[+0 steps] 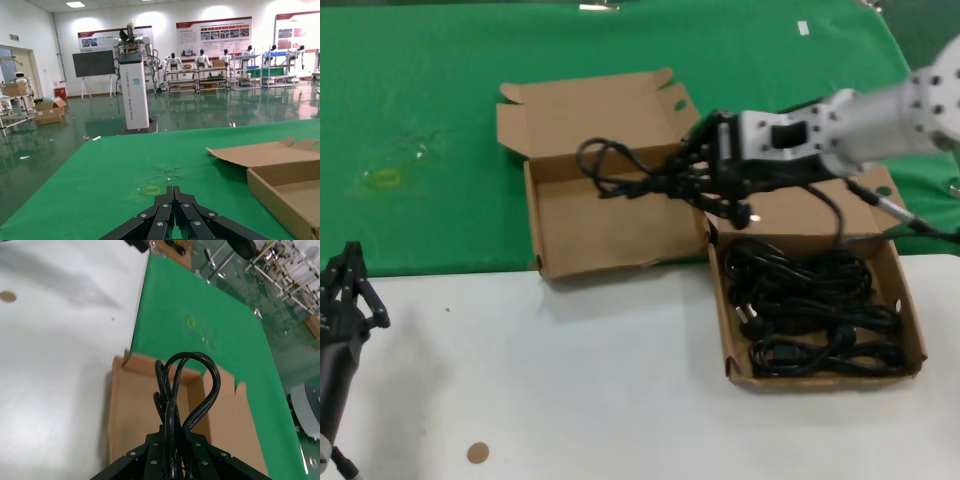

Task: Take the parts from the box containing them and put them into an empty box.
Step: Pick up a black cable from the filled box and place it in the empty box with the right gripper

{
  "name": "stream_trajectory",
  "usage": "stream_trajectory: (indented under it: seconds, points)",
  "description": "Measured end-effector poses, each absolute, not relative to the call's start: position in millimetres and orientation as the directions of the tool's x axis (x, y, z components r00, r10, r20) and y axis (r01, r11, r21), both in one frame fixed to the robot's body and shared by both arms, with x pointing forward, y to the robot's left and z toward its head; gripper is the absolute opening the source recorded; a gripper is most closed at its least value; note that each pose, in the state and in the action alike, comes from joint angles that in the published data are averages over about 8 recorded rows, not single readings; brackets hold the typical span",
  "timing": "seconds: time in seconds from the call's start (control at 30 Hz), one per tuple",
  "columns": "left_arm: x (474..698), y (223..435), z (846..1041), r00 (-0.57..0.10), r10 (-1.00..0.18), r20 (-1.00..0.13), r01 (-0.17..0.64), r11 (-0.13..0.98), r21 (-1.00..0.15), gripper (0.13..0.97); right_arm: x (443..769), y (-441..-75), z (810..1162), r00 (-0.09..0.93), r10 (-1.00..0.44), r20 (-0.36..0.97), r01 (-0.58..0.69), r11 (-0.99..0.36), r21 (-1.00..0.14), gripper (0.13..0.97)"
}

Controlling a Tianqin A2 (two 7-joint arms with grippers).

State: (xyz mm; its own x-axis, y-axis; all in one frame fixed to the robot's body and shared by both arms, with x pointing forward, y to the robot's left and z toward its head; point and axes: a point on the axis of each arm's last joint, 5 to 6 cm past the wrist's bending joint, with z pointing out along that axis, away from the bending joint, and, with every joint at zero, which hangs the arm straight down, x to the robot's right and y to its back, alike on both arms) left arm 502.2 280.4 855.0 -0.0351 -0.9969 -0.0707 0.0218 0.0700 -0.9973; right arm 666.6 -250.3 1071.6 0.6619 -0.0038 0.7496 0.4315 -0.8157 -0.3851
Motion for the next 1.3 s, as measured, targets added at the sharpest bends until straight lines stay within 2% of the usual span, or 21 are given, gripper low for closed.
stream_trajectory:
  seconds: [0.27, 0.5, 0.9, 1.3]
  points:
    - [502, 280, 855.0, -0.035, -0.997, -0.071, 0.022, 0.07, -0.997, 0.152, 690, -209, 1067, 0.656, 0.01, 0.755, 0.46, -0.798, -0.39, 0.206]
    - [502, 280, 855.0, -0.035, -0.997, -0.071, 0.022, 0.07, -0.997, 0.152, 709, -188, 1056, 0.651, 0.016, 0.759, 0.469, -0.794, -0.386, 0.206]
    - [502, 280, 855.0, -0.035, -0.997, -0.071, 0.022, 0.07, -0.997, 0.152, 740, -172, 1043, 0.667, -0.013, 0.745, 0.44, -0.801, -0.407, 0.205]
    - [502, 280, 855.0, -0.035, -0.997, -0.071, 0.022, 0.07, -0.997, 0.152, 758, -173, 1038, 0.673, -0.012, 0.739, 0.412, -0.823, -0.39, 0.205]
